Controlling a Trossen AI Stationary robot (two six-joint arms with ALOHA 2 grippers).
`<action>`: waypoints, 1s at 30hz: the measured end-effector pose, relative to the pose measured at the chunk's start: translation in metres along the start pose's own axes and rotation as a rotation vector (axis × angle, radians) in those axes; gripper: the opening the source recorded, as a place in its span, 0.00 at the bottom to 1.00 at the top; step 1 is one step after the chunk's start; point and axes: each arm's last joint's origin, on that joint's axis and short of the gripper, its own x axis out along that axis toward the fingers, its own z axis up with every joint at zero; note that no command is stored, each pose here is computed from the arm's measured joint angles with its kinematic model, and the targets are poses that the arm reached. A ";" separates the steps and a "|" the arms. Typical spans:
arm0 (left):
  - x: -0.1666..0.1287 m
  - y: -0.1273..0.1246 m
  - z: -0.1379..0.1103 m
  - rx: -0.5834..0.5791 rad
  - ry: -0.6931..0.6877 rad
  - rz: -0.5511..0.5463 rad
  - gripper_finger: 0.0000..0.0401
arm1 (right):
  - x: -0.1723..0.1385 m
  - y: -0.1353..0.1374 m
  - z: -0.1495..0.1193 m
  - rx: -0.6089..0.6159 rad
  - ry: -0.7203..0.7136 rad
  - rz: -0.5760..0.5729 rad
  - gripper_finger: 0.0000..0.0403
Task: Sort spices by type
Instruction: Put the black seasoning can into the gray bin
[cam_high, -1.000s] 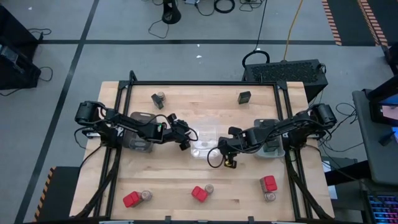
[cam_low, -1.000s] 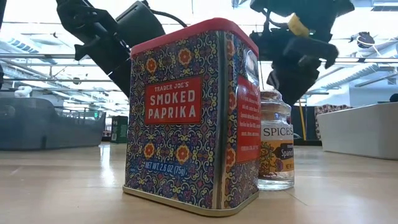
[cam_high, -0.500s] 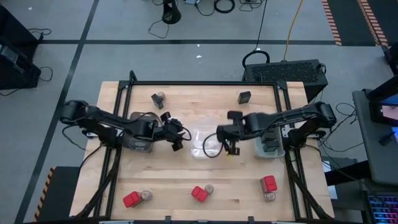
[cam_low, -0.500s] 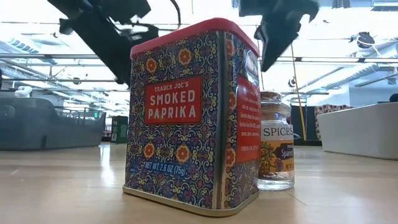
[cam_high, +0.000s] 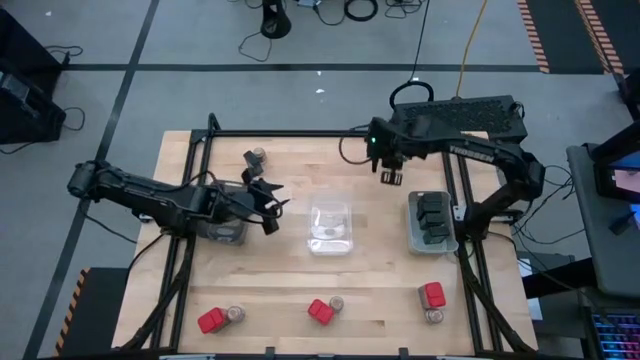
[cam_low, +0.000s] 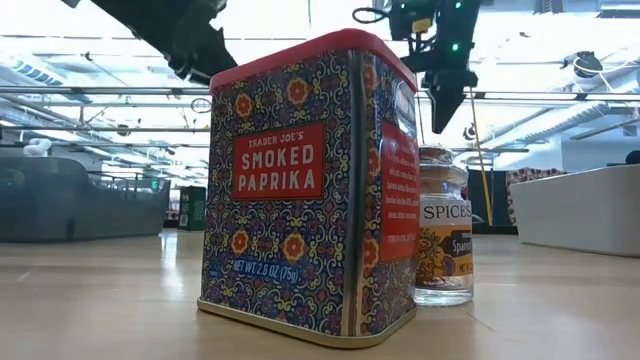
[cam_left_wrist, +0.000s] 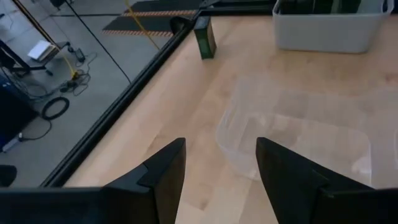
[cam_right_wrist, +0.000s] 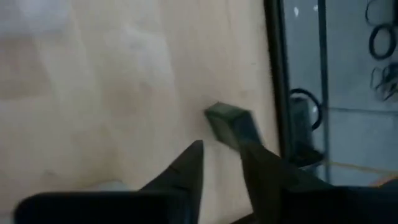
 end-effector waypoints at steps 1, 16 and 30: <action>0.000 0.000 -0.001 0.010 0.001 0.000 0.50 | 0.003 -0.005 0.001 -0.024 -0.010 -0.009 0.28; 0.003 0.000 -0.008 0.099 0.027 0.006 0.50 | 0.058 -0.047 -0.005 -0.160 0.106 0.114 0.50; 0.002 -0.001 -0.005 0.300 -0.002 -0.022 0.50 | 0.090 -0.062 -0.013 -0.312 0.209 0.184 0.50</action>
